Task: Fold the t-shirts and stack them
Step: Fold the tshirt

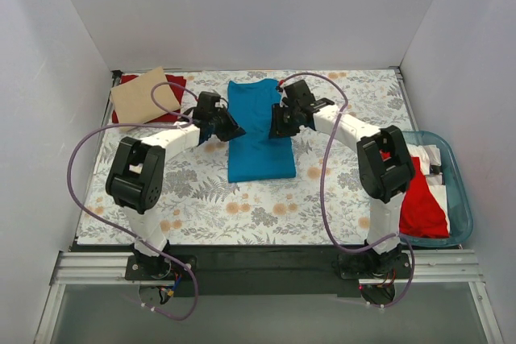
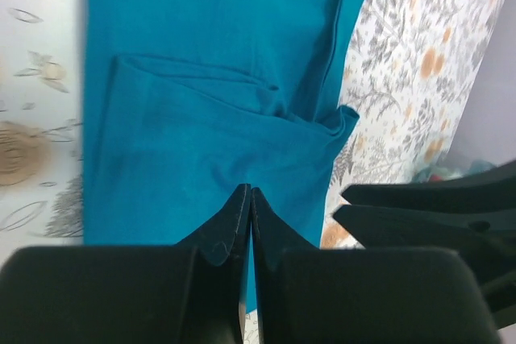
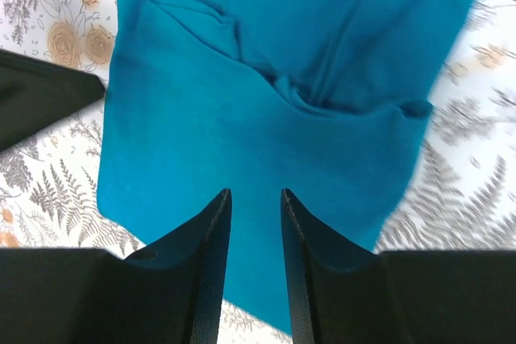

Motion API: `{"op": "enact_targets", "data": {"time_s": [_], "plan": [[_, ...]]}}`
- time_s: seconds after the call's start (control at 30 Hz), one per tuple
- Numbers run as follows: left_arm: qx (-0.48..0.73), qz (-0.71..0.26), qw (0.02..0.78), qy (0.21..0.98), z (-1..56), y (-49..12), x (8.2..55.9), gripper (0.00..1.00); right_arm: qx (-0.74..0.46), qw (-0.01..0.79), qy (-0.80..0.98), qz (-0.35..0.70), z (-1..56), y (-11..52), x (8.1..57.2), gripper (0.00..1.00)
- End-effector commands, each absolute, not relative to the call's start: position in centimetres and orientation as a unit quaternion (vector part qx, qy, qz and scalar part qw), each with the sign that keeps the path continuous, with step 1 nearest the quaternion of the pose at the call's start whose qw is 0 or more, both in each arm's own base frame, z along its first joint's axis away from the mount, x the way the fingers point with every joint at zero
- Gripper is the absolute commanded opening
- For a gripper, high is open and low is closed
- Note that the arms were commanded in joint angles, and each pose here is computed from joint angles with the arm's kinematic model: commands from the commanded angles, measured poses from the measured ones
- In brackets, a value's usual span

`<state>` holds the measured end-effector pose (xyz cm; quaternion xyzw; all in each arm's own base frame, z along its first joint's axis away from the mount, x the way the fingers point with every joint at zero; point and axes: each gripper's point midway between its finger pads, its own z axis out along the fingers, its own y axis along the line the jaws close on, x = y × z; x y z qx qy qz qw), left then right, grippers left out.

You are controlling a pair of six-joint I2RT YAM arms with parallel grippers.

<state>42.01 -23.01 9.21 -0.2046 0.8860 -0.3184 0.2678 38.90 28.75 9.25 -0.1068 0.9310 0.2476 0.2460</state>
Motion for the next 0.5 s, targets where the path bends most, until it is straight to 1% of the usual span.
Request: {"op": "enact_targets", "data": {"time_s": [0.0,0.03,0.07,0.13,0.2,0.3,0.47], "plan": [[-0.181,-0.345,0.252,0.886,9.1,-25.4,42.6,0.0,-0.124,0.246,0.924,0.267,9.0,30.6,40.3,0.37],[-0.178,-0.35,0.252,0.884,9.1,-25.8,43.0,0.0,-0.125,0.253,0.92,0.271,9.5,31.0,41.0,0.36],[-0.179,-0.348,0.252,0.885,8.8,-25.8,43.3,0.0,-0.127,0.245,0.922,0.27,8.6,31.2,41.1,0.36],[-0.189,-0.333,0.252,0.889,7.3,-25.5,44.0,0.0,-0.129,0.252,0.92,0.271,8.6,31.6,42.1,0.36],[-0.202,-0.325,0.25,0.889,6.0,-24.8,44.8,0.0,-0.124,0.241,0.925,0.267,7.0,31.5,42.8,0.36],[-0.226,-0.313,0.243,0.89,4.5,-23.4,44.9,0.0,-0.107,0.231,0.931,0.262,5.4,30.5,43.7,0.36],[-0.247,-0.303,0.239,0.889,3.3,-22.0,44.6,0.0,-0.084,0.209,0.94,0.255,3.4,28.4,43.7,0.36]]}}
